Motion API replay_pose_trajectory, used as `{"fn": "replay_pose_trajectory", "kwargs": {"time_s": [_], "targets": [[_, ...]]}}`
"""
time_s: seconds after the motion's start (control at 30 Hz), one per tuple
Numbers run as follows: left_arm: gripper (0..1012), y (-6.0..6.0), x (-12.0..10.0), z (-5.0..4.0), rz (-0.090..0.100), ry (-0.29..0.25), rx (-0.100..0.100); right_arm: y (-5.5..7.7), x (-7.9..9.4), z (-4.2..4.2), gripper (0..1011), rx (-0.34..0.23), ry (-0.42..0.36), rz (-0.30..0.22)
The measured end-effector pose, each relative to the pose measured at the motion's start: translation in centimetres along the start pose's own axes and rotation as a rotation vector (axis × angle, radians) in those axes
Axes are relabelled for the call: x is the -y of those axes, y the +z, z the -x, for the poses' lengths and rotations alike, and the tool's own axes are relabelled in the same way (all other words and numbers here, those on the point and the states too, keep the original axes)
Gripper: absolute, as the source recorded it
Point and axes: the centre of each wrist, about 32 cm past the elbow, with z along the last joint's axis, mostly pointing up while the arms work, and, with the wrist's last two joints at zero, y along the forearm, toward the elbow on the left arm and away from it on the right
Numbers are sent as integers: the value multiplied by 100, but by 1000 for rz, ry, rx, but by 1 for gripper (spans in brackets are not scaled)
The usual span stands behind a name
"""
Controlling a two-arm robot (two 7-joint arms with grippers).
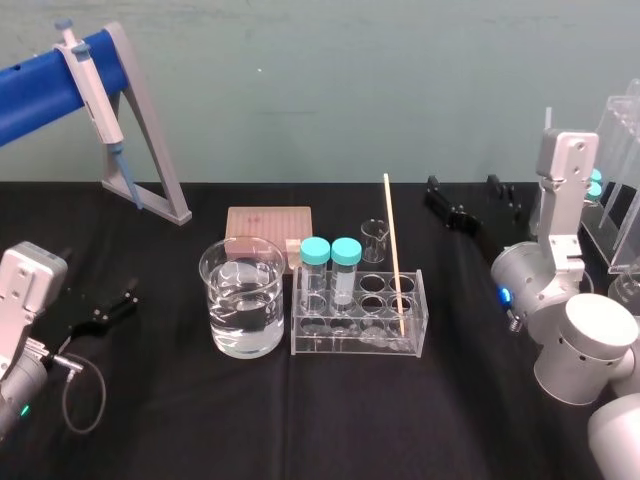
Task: Hold the thermometer with one hand and immerse one end into the beaker, then reinsert it into the test tube rack.
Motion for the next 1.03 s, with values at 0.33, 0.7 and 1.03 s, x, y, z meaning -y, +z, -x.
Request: {"fn": "replay_pose_trajectory", "kwargs": {"time_s": [0.33, 0.7, 1.03], "targets": [[1004, 0, 0, 0, 0, 0, 0, 0, -5, 5, 1000, 1, -6, 8], [1004, 0, 0, 0, 0, 0, 0, 2, -3, 4, 1000, 0, -5, 1], [1004, 0, 0, 0, 0, 0, 0, 3, -1, 2, 1000, -1, -5, -1]]}}
